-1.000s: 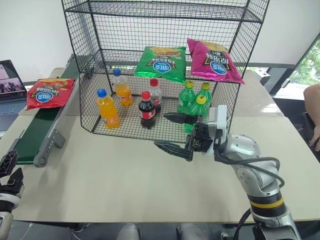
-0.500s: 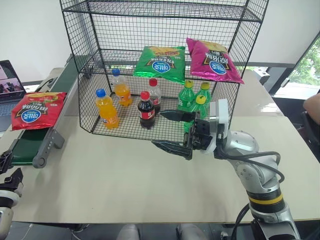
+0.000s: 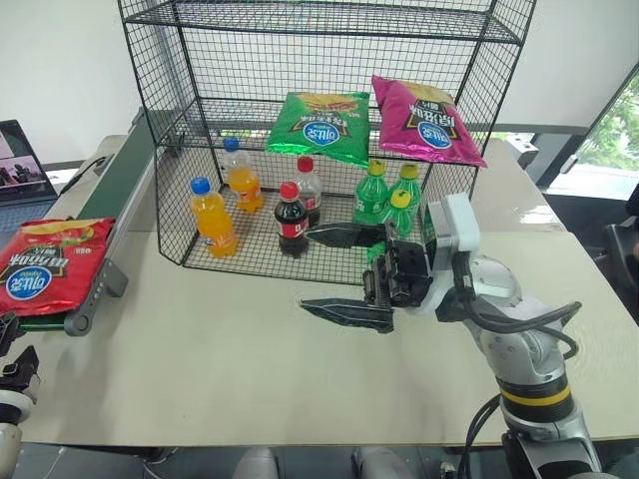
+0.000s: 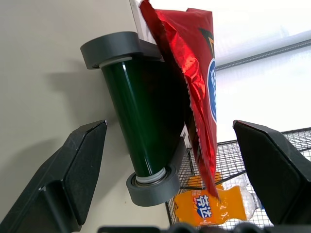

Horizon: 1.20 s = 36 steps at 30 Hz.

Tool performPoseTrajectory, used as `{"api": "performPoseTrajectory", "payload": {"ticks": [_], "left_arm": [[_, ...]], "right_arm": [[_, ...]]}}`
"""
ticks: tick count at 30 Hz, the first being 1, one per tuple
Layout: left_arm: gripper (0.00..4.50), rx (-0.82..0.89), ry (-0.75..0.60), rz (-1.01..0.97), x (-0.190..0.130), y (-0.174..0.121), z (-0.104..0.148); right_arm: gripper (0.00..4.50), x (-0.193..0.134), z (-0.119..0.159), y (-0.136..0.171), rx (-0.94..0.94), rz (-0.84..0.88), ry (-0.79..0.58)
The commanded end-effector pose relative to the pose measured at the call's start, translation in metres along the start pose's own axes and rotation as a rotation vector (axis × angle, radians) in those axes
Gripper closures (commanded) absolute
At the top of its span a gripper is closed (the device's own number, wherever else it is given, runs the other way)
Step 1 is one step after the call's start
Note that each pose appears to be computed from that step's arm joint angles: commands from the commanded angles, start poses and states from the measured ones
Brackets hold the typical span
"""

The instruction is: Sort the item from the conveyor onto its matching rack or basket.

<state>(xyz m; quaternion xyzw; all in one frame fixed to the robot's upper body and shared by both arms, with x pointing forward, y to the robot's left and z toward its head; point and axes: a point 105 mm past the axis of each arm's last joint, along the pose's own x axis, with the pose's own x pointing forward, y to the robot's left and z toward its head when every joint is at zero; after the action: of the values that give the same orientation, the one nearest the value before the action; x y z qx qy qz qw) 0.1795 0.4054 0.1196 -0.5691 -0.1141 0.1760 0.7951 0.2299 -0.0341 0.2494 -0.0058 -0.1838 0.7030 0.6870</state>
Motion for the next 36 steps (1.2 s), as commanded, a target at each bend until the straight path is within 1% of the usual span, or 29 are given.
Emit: {"api": "performPoseTrajectory", "payload": {"ticks": [1,9,13,14,15,17,20,22,23,24,27,29,34,36], "left_arm": [[0.08,0.028,-0.025,-0.030,-0.004,-0.006,0.012],[0.08,0.063,-0.033,-0.044,-0.009,-0.006,0.022],[0.08,0.097,-0.074,-0.059,-0.014,-0.011,0.037],[0.61,0.103,-0.087,-0.054,-0.015,-0.011,0.040],[0.91,0.101,-0.099,-0.052,-0.016,-0.011,0.044],[1.91,0.107,-0.100,-0.068,-0.019,-0.015,0.047],[3.27,0.115,-0.099,-0.080,-0.020,-0.018,0.048],[4.29,0.115,-0.100,-0.089,-0.020,-0.020,0.049],[4.49,0.118,-0.096,-0.101,-0.020,-0.024,0.048],[4.49,0.120,-0.093,-0.109,-0.020,-0.026,0.047],[4.49,0.156,-0.058,-0.165,-0.020,-0.046,0.040],[4.49,0.165,-0.013,-0.240,-0.022,-0.065,0.031],[4.49,0.205,0.123,-0.433,-0.030,-0.112,0.001],[4.49,0.229,0.194,-0.537,-0.028,-0.136,-0.020]], "right_arm": [[0.00,-0.001,0.012,0.000,-0.037,0.028,-0.034],[0.00,0.001,0.009,0.000,-0.045,0.035,-0.024],[0.00,0.000,0.006,-0.004,-0.049,0.022,-0.023],[0.00,0.000,0.006,-0.004,-0.050,0.019,-0.024],[0.00,0.000,0.005,-0.004,-0.050,0.018,-0.025],[0.00,0.000,0.005,-0.004,-0.050,0.017,-0.027],[0.00,0.002,0.004,-0.004,-0.052,0.013,-0.034],[0.00,0.003,0.004,-0.004,-0.054,0.011,-0.038],[0.00,0.003,0.004,-0.004,-0.055,0.009,-0.040],[0.00,0.004,0.005,-0.004,-0.056,0.007,-0.041],[0.00,0.005,0.006,-0.005,-0.067,0.007,-0.040],[0.00,0.005,0.006,-0.006,-0.077,0.001,-0.039],[0.00,0.002,0.010,-0.012,-0.097,-0.045,-0.036],[0.00,0.000,0.010,-0.013,-0.117,-0.069,-0.019]]}}
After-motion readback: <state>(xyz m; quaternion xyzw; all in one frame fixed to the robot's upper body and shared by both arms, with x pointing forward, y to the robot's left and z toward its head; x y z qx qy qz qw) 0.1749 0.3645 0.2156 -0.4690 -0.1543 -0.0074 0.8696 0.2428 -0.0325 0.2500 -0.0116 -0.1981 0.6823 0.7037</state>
